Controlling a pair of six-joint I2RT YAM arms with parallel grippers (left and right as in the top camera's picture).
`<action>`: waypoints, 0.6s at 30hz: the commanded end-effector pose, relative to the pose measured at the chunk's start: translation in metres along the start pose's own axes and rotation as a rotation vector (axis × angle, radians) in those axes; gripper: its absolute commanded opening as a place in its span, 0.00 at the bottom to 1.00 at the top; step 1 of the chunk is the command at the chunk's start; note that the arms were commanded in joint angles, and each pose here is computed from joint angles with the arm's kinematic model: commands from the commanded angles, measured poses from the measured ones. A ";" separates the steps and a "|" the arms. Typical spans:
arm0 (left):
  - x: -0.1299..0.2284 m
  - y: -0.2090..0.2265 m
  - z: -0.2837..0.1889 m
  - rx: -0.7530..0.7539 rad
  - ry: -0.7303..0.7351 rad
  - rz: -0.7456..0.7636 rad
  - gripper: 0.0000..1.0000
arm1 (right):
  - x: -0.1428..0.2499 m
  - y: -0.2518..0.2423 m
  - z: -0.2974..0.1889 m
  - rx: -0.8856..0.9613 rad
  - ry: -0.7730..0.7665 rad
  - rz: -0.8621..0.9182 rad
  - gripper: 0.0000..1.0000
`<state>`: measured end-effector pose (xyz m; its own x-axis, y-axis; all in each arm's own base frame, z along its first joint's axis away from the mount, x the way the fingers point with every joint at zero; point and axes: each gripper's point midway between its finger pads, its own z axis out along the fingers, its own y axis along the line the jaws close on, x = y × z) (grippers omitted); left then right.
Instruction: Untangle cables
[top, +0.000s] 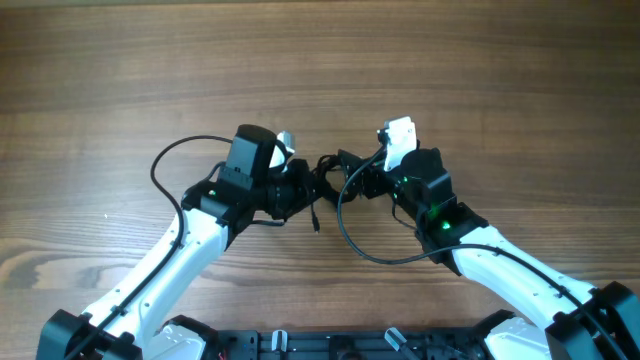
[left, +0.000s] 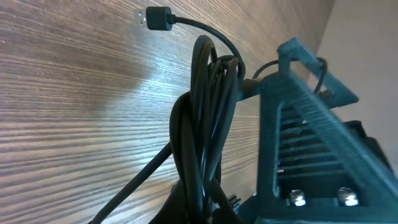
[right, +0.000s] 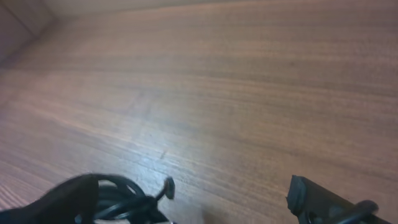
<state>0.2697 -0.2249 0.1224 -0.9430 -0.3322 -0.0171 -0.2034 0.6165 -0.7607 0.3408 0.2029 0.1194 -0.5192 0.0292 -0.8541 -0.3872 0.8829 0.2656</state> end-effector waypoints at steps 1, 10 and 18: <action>-0.011 0.001 -0.005 -0.002 -0.034 0.017 0.04 | -0.007 -0.001 -0.003 0.011 -0.013 0.025 1.00; -0.041 0.015 -0.020 -0.005 -0.113 -0.049 0.04 | -0.060 0.012 -0.076 -0.016 -0.156 0.062 1.00; -0.041 0.015 -0.021 -0.007 -0.116 -0.045 0.04 | -0.059 -0.024 -0.135 0.191 -0.195 0.092 1.00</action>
<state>0.2960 -0.1887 0.1209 -0.8942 -0.4469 -0.0282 -0.2744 0.5966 -0.7542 0.2778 0.1394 0.2138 -0.4244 0.1411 -0.8944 -0.2835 0.9174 0.2793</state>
